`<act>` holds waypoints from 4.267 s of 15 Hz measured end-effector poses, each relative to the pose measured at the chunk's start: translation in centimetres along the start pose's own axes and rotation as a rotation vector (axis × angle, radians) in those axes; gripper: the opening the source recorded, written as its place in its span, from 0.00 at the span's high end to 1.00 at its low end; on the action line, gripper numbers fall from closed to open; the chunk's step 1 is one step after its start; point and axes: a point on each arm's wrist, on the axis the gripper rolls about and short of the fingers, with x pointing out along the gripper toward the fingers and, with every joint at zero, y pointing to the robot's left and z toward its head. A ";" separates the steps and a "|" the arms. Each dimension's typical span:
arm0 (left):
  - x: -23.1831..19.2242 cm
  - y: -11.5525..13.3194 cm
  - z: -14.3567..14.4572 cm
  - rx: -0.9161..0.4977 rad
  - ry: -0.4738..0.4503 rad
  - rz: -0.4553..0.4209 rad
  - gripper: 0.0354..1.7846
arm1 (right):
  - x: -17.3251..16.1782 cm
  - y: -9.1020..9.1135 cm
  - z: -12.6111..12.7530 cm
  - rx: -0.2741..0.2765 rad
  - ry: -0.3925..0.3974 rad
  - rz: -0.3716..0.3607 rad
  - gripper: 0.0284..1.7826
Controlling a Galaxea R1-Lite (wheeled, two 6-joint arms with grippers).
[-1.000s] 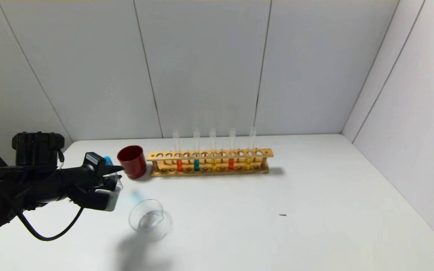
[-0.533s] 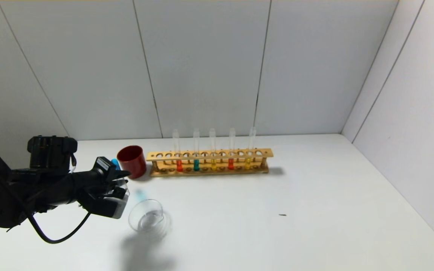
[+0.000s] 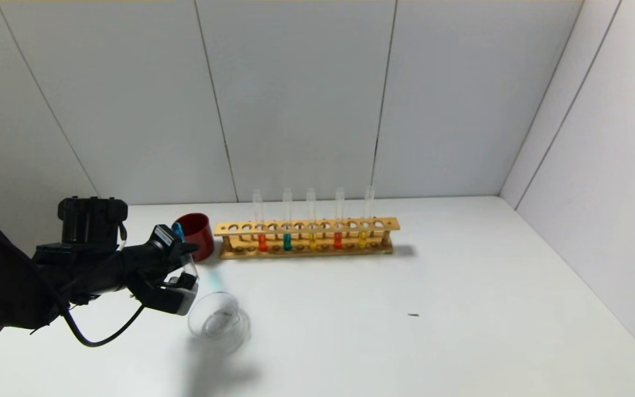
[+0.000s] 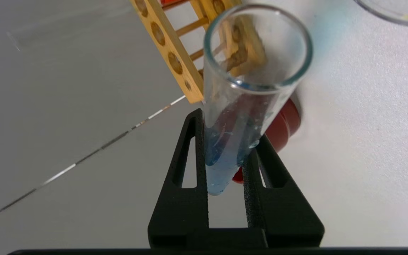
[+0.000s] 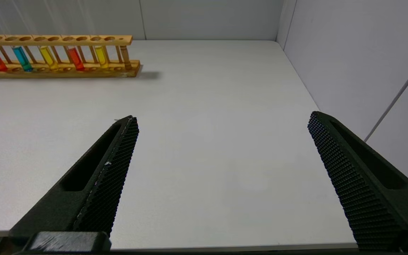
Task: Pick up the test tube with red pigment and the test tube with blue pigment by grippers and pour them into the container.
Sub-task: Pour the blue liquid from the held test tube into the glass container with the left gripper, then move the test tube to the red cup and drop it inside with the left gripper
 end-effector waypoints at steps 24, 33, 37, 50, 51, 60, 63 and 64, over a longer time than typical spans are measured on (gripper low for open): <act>1.5 1.4 -0.7 0.212 0.039 0.064 0.83 | 0.0 0.0 0.0 0.000 0.000 0.000 0.02; 1.2 1.6 -0.7 0.274 0.044 0.080 0.83 | 0.0 0.0 0.0 0.000 0.000 0.000 0.02; 0.8 1.9 -0.6 0.291 0.048 0.092 0.83 | 0.0 0.0 0.0 0.000 0.000 0.000 0.02; -0.1 2.6 -0.5 0.316 0.031 0.132 0.83 | 0.0 0.0 0.0 0.000 0.000 0.000 0.02; -0.2 2.6 -0.5 0.302 0.032 0.133 0.83 | 0.0 0.0 0.0 0.000 0.000 0.000 0.02; -1.5 4.8 -1.0 -0.501 0.110 0.312 0.83 | 0.0 0.0 0.0 0.000 0.000 0.000 0.02; -1.5 7.2 -1.2 -0.863 0.145 0.434 0.83 | 0.0 0.0 0.0 0.000 0.000 0.000 0.02; -1.5 8.2 -1.5 -0.971 0.141 0.470 0.83 | 0.0 0.0 0.0 0.000 0.000 0.000 0.02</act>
